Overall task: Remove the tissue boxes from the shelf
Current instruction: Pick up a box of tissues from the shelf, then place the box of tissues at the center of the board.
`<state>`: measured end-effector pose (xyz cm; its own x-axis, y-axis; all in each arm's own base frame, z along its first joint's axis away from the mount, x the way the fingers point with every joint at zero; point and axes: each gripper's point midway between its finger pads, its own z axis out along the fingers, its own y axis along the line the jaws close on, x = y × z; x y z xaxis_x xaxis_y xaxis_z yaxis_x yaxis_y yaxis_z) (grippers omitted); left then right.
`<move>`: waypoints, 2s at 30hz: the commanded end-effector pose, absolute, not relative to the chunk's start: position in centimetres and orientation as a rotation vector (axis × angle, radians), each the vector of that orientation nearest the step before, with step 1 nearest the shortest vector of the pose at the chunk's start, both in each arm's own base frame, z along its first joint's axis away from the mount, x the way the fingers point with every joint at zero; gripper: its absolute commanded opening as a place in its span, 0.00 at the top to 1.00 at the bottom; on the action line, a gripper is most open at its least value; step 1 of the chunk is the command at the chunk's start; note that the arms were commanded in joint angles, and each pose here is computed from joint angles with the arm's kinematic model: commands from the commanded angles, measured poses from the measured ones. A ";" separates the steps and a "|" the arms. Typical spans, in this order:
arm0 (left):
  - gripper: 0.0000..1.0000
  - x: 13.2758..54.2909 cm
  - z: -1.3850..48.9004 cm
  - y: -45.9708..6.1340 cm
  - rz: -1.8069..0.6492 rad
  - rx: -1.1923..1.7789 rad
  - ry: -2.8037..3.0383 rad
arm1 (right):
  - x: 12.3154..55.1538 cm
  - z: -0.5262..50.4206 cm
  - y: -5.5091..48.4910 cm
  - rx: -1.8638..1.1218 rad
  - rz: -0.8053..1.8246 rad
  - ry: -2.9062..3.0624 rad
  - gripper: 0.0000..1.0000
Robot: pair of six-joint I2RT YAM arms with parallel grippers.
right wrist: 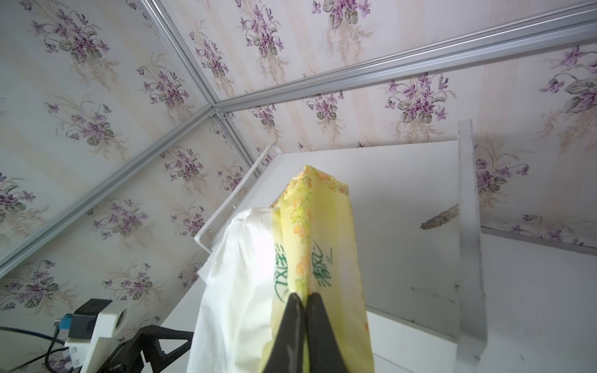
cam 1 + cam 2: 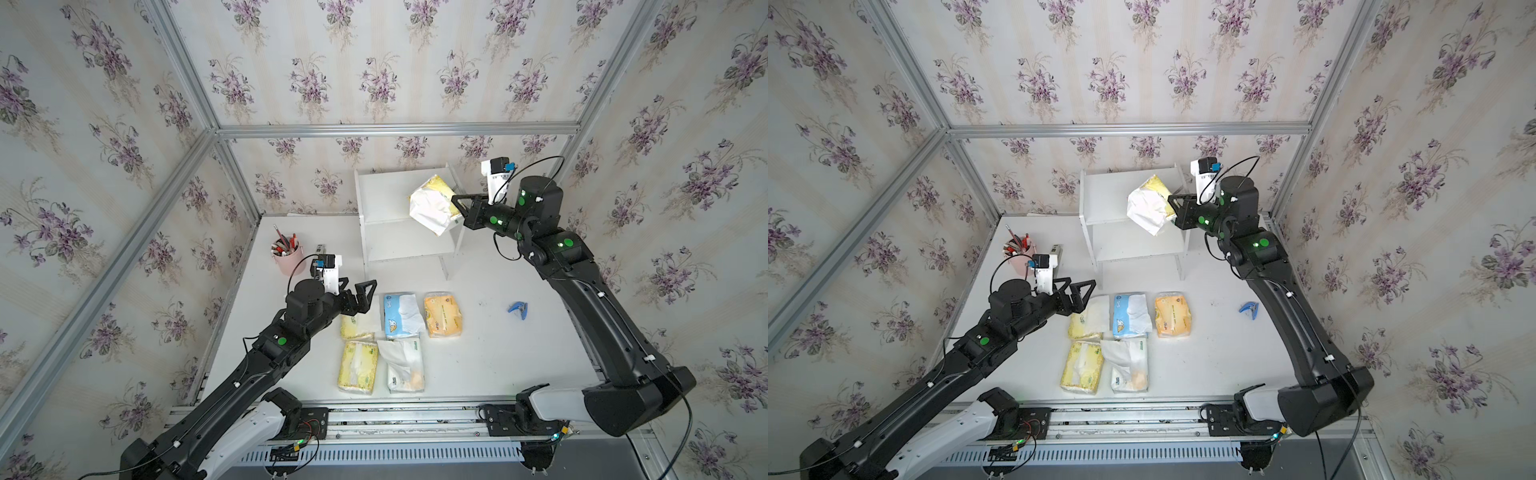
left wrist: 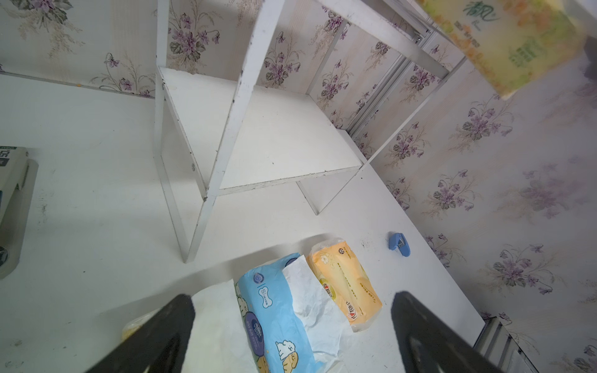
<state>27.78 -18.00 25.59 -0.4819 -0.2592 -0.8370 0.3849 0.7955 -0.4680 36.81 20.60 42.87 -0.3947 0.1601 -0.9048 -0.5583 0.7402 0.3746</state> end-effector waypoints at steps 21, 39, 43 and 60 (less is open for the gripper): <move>0.01 28.1 28.0 -15.3 -0.592 0.098 1.772 | 24.4 36.9 17.8 -0.152 0.957 1.958 1.00; 0.01 29.8 28.1 -16.4 -0.576 0.124 1.780 | 18.7 22.2 15.2 0.302 1.052 2.372 1.00; 0.01 30.1 27.9 -16.1 -0.552 0.105 1.780 | 17.2 18.5 15.0 0.420 1.075 2.470 1.00; 0.01 30.5 27.1 -15.9 -0.523 0.095 1.804 | 15.9 11.5 13.7 0.597 0.994 2.567 1.00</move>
